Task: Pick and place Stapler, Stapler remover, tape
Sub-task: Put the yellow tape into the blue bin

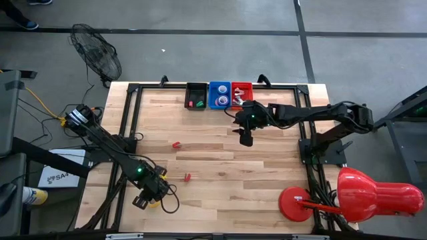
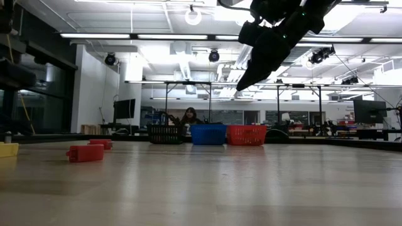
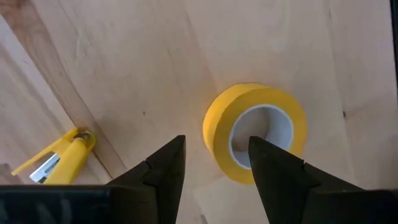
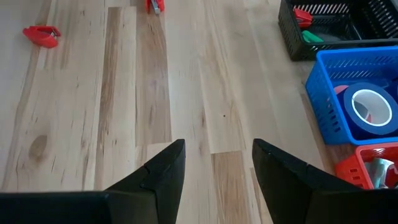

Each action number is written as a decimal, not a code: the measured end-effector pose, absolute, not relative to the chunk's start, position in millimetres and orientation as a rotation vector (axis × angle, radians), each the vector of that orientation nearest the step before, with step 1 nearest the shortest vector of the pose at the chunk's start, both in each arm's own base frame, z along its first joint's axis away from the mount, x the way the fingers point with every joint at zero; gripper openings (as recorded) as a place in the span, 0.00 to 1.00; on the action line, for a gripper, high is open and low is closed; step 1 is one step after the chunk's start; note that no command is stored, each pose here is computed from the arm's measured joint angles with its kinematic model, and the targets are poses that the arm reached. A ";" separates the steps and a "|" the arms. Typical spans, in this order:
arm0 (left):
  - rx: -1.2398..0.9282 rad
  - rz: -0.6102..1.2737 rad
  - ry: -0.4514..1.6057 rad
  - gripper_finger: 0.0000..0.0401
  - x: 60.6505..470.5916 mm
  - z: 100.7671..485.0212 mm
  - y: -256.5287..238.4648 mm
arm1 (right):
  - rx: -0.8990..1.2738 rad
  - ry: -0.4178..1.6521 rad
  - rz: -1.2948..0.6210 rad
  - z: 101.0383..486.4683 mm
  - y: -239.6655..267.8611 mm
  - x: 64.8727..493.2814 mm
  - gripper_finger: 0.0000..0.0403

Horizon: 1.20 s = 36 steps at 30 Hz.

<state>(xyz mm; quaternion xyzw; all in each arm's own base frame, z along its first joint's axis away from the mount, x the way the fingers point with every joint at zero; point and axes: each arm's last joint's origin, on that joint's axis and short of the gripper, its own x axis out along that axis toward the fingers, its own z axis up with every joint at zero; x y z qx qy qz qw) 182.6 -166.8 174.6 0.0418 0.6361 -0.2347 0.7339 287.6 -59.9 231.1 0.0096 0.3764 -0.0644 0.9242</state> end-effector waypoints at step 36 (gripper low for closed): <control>0.113 -0.447 1.364 0.11 179.9 160.5 -161.5 | 0.036 0.771 -0.146 231.2 -60.0 287.6 0.44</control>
